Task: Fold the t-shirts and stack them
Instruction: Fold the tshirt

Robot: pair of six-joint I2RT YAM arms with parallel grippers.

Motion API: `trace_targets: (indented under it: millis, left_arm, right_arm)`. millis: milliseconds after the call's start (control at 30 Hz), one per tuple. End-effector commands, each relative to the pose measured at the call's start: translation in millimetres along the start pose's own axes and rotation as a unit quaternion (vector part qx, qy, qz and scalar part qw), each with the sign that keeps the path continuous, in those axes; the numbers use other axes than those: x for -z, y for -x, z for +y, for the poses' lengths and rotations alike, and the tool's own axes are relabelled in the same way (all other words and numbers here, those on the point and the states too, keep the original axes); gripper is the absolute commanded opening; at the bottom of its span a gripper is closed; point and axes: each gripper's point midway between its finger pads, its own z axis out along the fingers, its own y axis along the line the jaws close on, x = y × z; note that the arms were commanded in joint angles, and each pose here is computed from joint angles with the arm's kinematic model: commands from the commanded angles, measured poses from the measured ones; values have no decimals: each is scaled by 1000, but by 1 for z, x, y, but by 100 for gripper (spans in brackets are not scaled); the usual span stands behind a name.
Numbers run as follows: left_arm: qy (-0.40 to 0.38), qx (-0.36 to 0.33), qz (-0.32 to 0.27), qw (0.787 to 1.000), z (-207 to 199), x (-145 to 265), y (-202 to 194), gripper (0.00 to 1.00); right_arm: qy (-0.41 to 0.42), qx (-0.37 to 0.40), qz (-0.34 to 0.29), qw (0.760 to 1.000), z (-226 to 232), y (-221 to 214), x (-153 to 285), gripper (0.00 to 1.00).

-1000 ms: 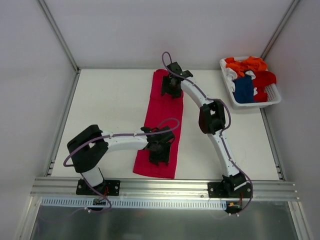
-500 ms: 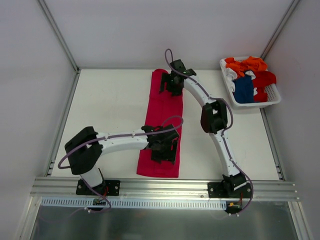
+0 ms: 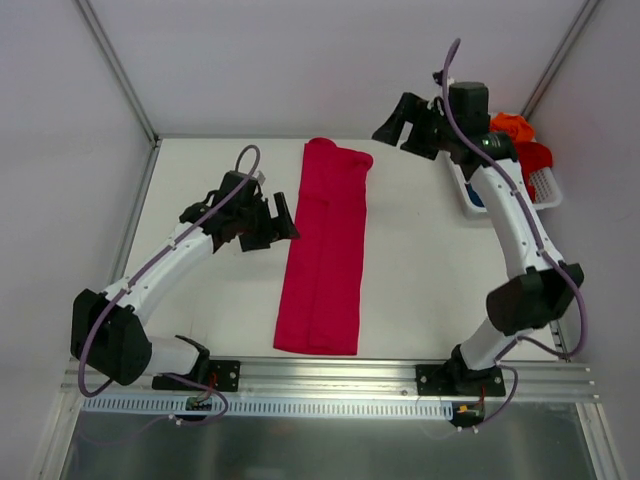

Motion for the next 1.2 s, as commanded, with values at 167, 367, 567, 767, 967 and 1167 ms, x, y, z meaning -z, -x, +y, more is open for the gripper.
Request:
trace_targets:
  millis: [167, 367, 567, 767, 967, 1167]
  left_arm:
    - [-58, 52, 108, 991, 32, -13, -40, 86]
    - [-97, 79, 147, 981, 39, -2, -87, 86]
    - [-100, 131, 176, 970, 58, 5, -136, 85]
    - [-79, 183, 207, 958, 82, 6, -183, 81]
    - [-72, 186, 227, 953, 88, 10, -211, 77]
    - [-16, 148, 263, 953, 97, 5, -238, 72]
  right_arm:
    - [23, -145, 160, 976, -23, -194, 15, 92]
    - [-26, -185, 264, 946, -40, -319, 48, 90]
    - [-47, -214, 331, 918, -43, -389, 83, 88]
    - [-58, -211, 388, 895, -40, -445, 104, 82]
    - [-80, -191, 426, 881, -42, -472, 113, 78]
    - [-60, -202, 423, 881, -37, -485, 106, 71]
